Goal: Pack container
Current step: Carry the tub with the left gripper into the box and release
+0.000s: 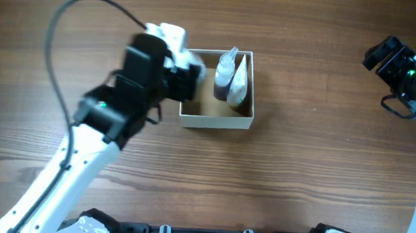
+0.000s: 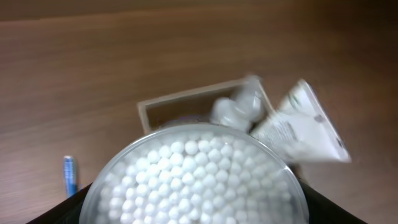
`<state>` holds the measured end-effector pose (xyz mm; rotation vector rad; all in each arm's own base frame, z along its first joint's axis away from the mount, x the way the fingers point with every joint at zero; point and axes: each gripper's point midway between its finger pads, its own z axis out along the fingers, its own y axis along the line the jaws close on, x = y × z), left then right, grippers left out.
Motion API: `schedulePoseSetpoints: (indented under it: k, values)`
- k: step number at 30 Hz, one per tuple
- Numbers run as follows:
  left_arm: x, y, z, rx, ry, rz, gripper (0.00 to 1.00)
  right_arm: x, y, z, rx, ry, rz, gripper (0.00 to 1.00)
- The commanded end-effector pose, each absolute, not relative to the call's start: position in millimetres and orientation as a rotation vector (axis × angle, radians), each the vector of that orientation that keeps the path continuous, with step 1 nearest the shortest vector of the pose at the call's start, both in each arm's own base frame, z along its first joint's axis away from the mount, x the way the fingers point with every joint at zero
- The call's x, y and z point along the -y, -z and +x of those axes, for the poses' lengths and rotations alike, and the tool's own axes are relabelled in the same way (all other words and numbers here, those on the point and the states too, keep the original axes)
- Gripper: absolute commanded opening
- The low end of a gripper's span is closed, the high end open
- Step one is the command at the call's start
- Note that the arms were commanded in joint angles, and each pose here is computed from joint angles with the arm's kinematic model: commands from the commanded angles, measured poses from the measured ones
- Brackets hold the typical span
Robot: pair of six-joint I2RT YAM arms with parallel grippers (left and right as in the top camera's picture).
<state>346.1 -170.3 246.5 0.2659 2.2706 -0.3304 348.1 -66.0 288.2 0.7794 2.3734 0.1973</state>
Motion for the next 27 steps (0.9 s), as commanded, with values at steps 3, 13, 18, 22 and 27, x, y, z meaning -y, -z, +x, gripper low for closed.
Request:
schedulePoseSetpoints:
  k: [3, 13, 18, 22, 27]
  values:
    - [188, -197, 360, -2.357, 0.137, 0.290, 0.72, 64, -290, 350, -2.368, -0.222, 0.790, 1.00]
    - [201, -124, 383, -2.477, 0.074, 0.322, 0.80, 64, -290, 350, -2.368, -0.222, 0.790, 1.00]
    - [212, -102, 384, -2.515, 0.122, 0.351, 0.80, 64, -290, 350, -2.368, -0.222, 0.791, 1.00]
    - [216, -97, 389, -2.507, 0.127, 0.349, 0.85, 64, -290, 350, -2.368, -0.222, 0.790, 1.00]
    - [219, -104, 395, -2.472, 0.145, 0.341, 1.00, 64, -290, 350, -2.368, -0.222, 0.790, 1.00]
